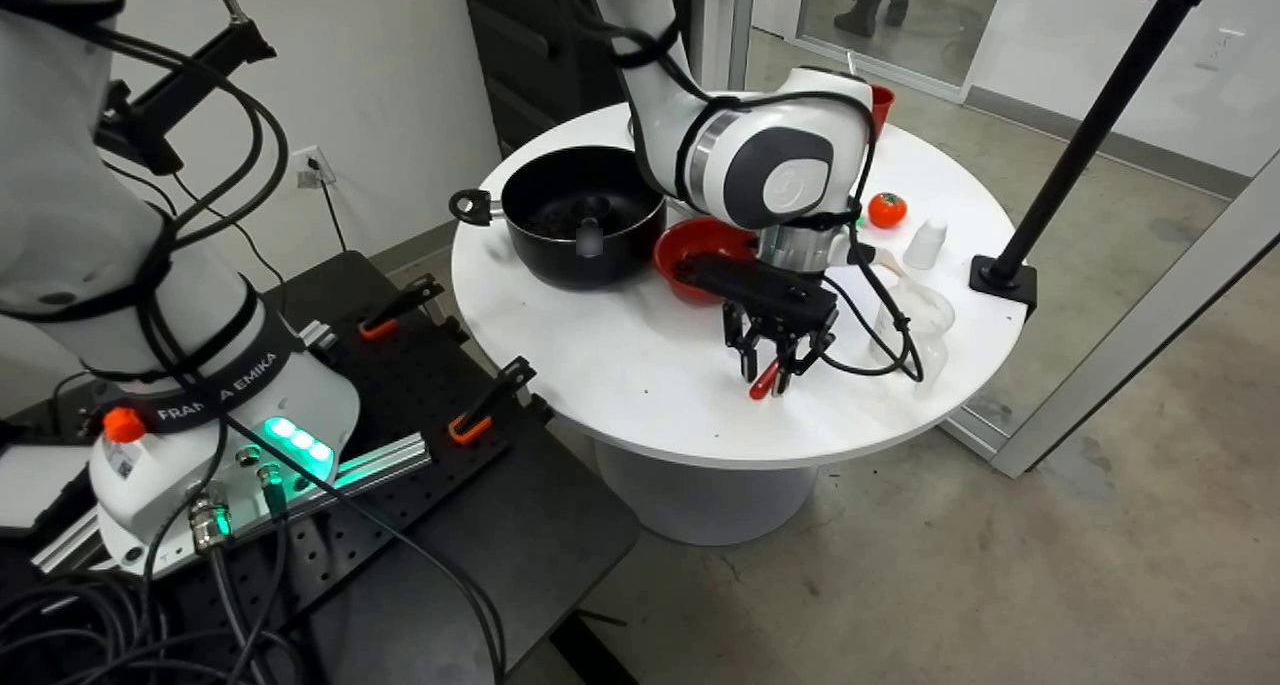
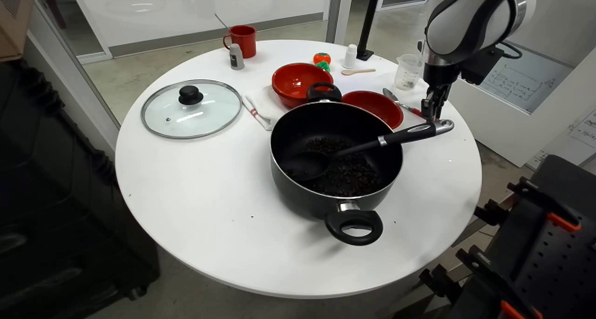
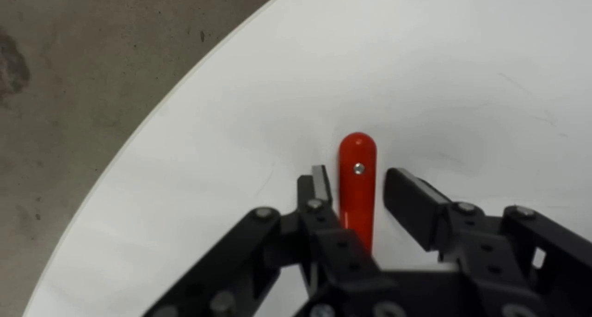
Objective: Use the spoon to scoop some beans from the red bowl and put them in the pot
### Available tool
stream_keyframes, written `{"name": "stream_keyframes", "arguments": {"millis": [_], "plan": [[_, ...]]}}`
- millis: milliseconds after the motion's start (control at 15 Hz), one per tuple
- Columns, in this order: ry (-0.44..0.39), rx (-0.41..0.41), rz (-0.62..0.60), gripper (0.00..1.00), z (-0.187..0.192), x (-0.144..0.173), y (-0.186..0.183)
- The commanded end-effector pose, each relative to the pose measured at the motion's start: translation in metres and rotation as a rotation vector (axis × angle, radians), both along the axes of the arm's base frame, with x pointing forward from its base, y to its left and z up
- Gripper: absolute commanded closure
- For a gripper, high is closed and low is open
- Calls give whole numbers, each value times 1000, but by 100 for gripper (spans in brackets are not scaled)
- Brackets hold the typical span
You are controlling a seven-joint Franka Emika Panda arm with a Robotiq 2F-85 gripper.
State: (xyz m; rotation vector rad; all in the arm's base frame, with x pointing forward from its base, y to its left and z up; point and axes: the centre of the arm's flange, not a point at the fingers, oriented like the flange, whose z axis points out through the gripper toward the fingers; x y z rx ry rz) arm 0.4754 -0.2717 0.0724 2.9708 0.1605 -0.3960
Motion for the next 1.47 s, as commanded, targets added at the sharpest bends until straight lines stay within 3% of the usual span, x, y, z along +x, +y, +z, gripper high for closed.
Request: {"name": "stream_keyframes", "arguments": {"millis": [0,267,600,933,1400], "plan": [[-30,25,1,29,-2,4,-4],[-66,78,-25,1,18,0,0],[-166,154,-56,0,69,-1,0],[-229,133,-35,0,118,-13,3],[-344,153,15,0,183,-43,49]]}}
